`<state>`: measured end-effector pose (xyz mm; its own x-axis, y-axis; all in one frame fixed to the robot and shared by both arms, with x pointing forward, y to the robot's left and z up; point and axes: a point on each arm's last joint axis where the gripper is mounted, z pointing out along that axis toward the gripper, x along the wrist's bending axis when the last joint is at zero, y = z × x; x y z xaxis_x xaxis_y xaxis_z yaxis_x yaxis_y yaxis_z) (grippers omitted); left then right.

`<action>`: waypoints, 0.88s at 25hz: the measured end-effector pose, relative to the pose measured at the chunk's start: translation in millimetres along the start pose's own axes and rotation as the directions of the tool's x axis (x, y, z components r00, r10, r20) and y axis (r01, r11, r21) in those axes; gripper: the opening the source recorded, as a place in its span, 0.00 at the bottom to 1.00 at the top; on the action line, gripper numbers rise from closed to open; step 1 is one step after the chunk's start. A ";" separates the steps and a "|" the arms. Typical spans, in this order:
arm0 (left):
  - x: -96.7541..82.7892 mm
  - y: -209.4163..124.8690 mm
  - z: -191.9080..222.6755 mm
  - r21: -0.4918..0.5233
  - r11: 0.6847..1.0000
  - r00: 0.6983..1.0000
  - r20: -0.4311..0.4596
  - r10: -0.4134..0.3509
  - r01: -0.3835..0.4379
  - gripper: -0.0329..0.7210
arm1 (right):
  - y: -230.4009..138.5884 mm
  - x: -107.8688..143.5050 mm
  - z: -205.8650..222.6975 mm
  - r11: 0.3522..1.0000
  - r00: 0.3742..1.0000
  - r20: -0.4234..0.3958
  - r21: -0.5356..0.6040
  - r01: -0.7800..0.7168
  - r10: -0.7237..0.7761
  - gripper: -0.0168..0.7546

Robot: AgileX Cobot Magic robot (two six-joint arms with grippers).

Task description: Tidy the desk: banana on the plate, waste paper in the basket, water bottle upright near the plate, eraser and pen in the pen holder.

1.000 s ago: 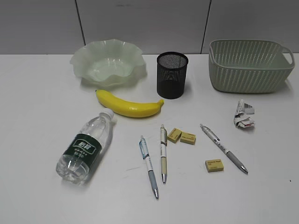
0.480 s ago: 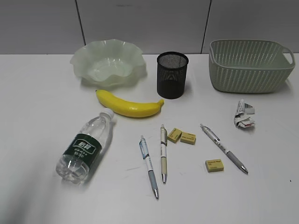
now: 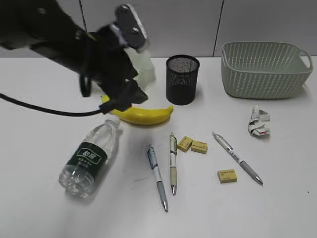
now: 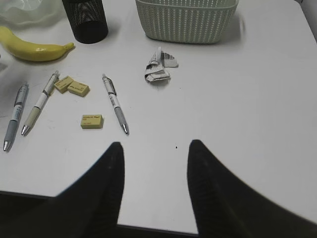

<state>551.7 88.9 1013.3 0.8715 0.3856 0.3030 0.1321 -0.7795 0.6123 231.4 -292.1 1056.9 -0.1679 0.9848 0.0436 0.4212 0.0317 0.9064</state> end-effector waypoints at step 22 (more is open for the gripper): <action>-4.0 -26.3 144.8 0.175 0.952 0.967 0.100 0.235 -0.250 0.69 | 0.0 0.1 0.0 1.000 1.000 -0.001 0.000 -0.001 0.001 0.47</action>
<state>613.2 36.4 890.2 0.9209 0.1398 0.3639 -0.0095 -0.9252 0.3795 231.4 -292.0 1056.9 -0.1686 0.9847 0.0446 0.4213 0.0311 0.9064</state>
